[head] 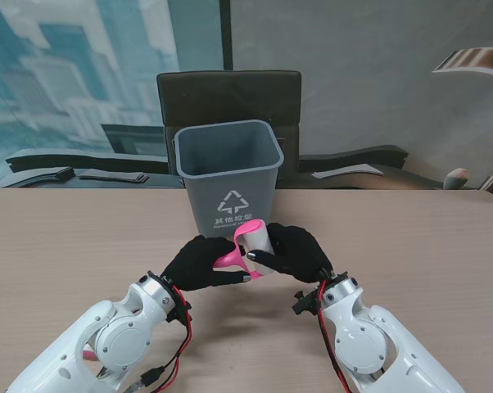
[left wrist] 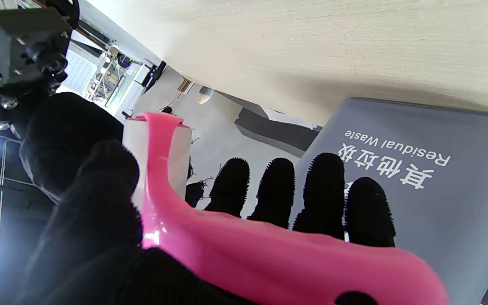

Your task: Replace a lint-roller refill

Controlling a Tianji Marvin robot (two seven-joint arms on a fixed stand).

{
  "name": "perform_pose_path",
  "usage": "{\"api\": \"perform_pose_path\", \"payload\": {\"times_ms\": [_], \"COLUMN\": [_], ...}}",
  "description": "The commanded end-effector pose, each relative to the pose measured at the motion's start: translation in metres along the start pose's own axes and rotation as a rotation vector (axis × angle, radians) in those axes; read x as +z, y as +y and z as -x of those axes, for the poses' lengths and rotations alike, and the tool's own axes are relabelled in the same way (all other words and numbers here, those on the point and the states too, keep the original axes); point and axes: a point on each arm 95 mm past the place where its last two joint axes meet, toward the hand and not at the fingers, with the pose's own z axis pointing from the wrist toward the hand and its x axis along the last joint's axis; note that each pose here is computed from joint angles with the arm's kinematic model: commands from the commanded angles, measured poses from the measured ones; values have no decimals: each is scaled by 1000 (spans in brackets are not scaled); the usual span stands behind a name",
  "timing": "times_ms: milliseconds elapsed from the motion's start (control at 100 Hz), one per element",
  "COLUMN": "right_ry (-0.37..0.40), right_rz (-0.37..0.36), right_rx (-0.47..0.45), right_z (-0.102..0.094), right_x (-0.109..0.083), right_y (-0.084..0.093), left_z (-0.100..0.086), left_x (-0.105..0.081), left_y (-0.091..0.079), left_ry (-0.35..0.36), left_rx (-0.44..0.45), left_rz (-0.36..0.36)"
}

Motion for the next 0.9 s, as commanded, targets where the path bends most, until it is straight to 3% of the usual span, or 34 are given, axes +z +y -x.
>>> {"api": "perform_pose_path", "payload": {"times_ms": [0, 890], "right_ry": [23, 55], "right_rz": [-6, 34], "right_rx": [0, 18], "right_z": [-6, -17], "right_x": [3, 5], "right_y": [-4, -11], "left_z": [-6, -10], "left_x": [2, 12], "left_y": [3, 10], "left_ry": [3, -33], "left_rx": [-21, -4], "left_rz": [3, -68]}}
